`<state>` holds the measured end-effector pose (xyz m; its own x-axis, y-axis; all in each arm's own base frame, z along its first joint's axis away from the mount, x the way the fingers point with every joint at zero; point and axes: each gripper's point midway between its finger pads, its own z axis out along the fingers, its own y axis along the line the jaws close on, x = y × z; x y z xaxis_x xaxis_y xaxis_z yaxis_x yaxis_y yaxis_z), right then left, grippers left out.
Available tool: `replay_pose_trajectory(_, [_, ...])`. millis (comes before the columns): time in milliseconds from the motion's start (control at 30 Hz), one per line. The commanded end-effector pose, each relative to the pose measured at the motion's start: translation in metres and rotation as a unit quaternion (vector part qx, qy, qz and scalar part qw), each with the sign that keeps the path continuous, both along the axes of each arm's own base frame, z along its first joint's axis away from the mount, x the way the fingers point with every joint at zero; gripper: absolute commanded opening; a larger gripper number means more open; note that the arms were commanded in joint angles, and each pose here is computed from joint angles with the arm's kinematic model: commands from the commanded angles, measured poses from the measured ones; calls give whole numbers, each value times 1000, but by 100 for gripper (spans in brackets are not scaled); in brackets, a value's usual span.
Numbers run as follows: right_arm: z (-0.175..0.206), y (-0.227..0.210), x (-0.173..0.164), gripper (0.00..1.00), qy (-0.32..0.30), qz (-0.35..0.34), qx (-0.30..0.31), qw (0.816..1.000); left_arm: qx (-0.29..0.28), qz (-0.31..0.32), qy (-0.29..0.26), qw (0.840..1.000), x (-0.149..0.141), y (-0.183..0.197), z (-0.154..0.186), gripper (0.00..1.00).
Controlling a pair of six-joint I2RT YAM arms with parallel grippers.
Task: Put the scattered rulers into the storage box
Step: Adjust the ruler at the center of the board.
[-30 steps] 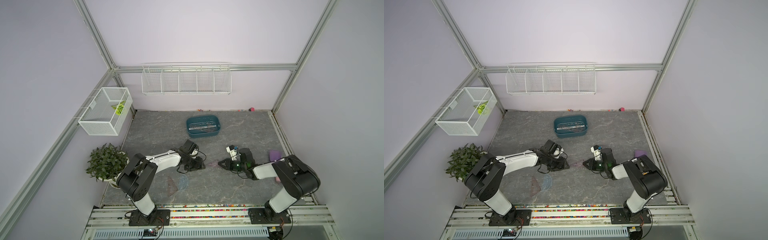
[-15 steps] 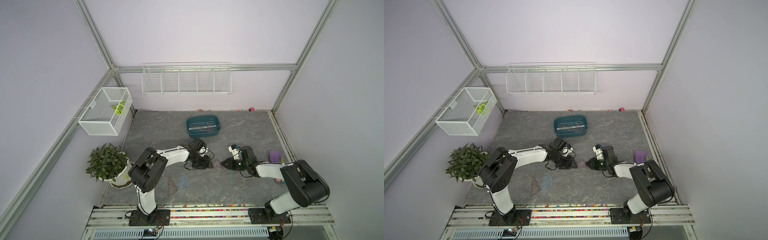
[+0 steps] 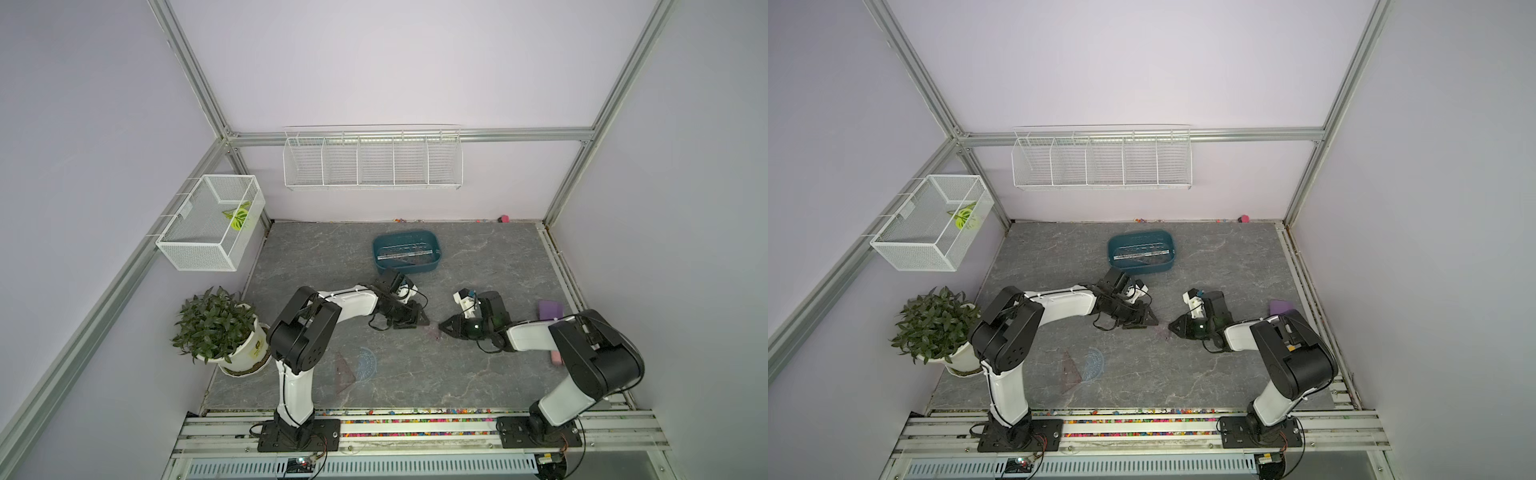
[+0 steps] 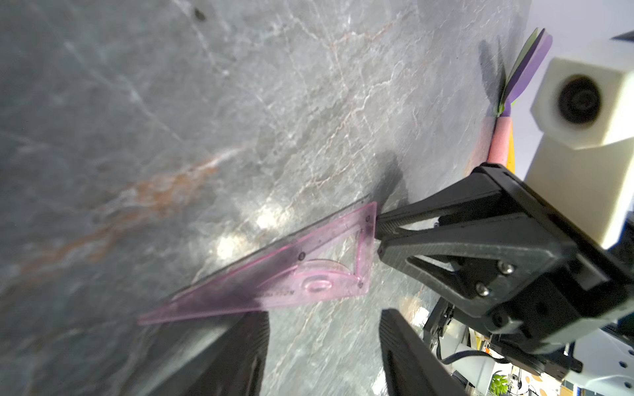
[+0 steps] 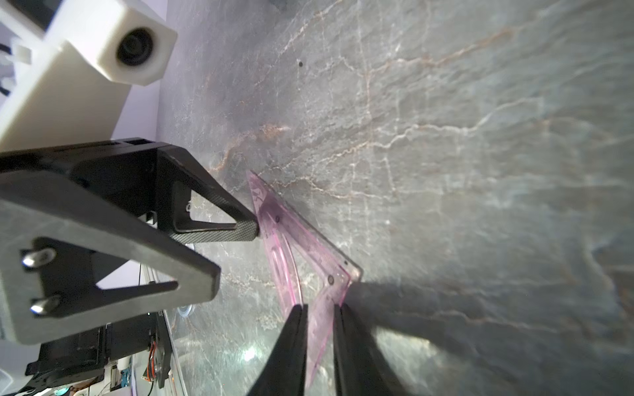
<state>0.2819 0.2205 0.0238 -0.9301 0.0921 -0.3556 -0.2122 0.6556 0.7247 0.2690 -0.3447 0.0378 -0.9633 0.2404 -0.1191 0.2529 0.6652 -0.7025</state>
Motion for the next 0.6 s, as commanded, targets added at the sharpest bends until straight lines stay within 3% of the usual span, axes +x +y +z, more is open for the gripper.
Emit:
replay_pose_trajectory(0, [-16,-5,-3,21,31,-11,-15,999,82,12,21,996,-5,29,-53,58])
replay_pose_trajectory(400, [-14,5,19,20,28,3,-18,999,75,22,23,997,14,25,-59,58])
replay_pose_trajectory(567, [-1,0,29,20,15,-2,-17,1000,83,46,8,995,21,34,-46,58])
